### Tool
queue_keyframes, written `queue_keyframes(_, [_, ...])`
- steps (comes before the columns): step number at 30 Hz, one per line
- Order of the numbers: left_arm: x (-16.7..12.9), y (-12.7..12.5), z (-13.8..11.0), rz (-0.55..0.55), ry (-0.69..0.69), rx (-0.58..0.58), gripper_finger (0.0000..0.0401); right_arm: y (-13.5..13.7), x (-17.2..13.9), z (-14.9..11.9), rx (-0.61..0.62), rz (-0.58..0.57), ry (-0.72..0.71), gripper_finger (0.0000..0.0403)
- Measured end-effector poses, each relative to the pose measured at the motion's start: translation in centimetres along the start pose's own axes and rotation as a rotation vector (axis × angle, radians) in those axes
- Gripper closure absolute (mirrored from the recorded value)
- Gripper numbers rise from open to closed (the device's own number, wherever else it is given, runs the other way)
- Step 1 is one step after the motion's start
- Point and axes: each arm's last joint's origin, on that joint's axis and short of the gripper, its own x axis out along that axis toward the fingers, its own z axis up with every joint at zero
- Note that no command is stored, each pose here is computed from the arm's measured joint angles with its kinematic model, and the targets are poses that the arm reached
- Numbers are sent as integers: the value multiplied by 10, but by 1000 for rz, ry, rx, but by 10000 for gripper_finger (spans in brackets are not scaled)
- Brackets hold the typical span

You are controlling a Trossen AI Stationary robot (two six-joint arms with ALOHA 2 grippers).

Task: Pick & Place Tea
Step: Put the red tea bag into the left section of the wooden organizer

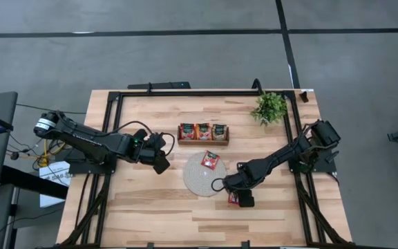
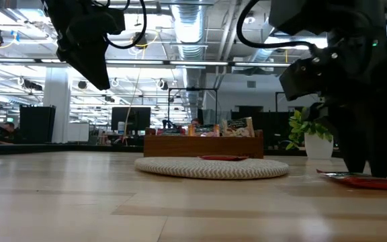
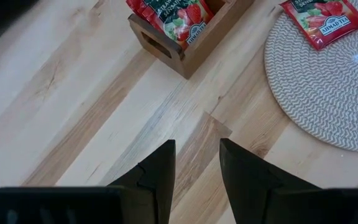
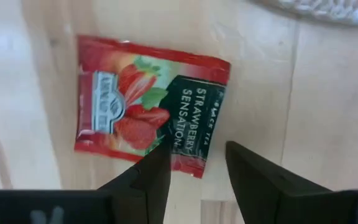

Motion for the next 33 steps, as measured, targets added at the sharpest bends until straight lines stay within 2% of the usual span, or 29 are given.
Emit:
queue_keyframes(4, [0, 0, 0, 0, 0, 0, 283, -4, 4, -3, 46, 3, -4, 264])
queue_keyframes(13, [0, 0, 0, 0, 0, 7, 283, -4, 5, -4, 63, -2, 4, 287])
queue_keyframes(26, [0, -2, 2, -15, -16, -5, 283, -17, 1, 1, 117, 1, 14, 395])
queue_keyframes(33, [0, -4, 4, -42, -34, 5, 283, -19, -3, 7, 108, -12, 2, 401])
